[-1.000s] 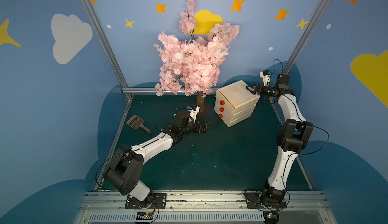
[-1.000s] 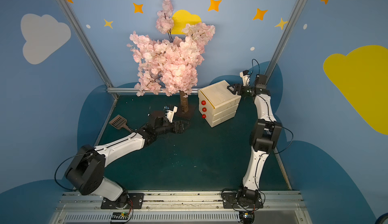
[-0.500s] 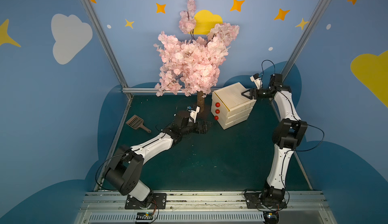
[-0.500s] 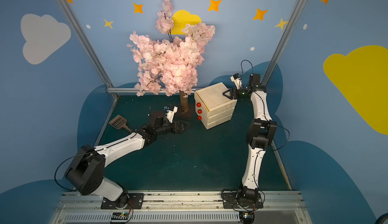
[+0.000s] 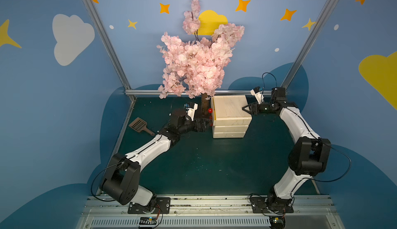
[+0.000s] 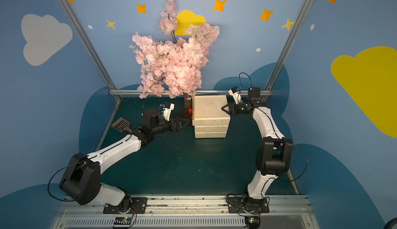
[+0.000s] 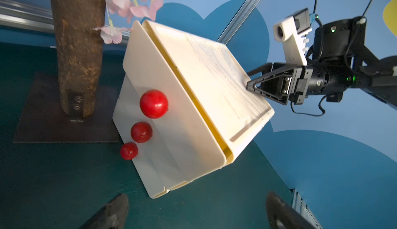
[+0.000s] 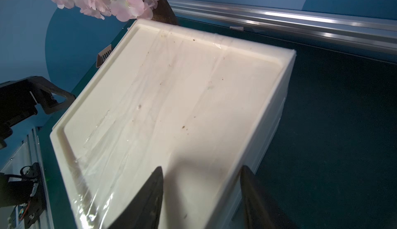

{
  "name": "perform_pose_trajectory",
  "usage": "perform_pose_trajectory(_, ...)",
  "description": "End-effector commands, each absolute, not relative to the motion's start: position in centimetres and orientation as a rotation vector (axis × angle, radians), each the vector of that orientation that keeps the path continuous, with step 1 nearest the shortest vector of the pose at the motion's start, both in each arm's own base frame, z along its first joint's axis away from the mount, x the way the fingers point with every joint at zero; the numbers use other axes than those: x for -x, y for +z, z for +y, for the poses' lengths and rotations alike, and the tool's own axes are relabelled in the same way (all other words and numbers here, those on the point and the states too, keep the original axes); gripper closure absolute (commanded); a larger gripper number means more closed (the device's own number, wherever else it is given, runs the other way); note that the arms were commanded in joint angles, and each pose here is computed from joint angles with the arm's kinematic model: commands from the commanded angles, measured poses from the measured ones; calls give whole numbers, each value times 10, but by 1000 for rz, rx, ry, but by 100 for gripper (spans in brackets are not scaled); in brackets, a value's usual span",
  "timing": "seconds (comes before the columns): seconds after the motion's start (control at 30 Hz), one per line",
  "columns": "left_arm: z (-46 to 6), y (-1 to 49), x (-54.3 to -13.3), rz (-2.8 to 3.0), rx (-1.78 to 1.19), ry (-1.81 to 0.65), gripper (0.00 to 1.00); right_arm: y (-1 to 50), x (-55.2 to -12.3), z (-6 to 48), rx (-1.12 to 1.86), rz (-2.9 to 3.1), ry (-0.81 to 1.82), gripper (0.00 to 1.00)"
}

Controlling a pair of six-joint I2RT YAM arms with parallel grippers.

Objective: Take the sponge out of the drawer
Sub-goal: Move the storage box to the center of the board.

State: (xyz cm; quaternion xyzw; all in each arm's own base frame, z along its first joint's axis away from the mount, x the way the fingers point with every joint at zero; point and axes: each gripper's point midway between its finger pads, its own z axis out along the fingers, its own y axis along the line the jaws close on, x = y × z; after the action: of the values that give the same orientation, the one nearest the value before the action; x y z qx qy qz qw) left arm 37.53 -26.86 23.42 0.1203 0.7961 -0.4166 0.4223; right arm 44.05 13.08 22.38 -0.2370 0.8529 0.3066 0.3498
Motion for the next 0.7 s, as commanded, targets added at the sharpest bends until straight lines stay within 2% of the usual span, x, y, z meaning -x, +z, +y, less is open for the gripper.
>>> perform_pose_trajectory(0.0, -278, 244, -377, 1978, -367, -1093, 1, 146, -379, 168, 639, 2509, 905, 47)
perform_pose_trajectory(0.2, -297, 238, -384, 2000, -416, -1195, 1, 153, -369, 155, 580, 2562, 730, 43)
perform_pose_trajectory(0.23, -300, 238, -386, 1999, -418, -1203, 1, 158, -374, 151, 559, 2568, 691, 38)
perform_pose_trajectory(0.4, -313, 233, -396, 2012, -442, -1187, 1, 186, -411, 122, 388, 2525, 530, 34)
perform_pose_trajectory(0.53, -327, 234, -388, 1999, -495, -1209, 1, 221, -454, 93, 243, 2408, 443, 24)
perform_pose_trajectory(0.67, -335, 231, -380, 2003, -515, -1216, 1, 245, -492, 101, 336, 2183, 643, 21)
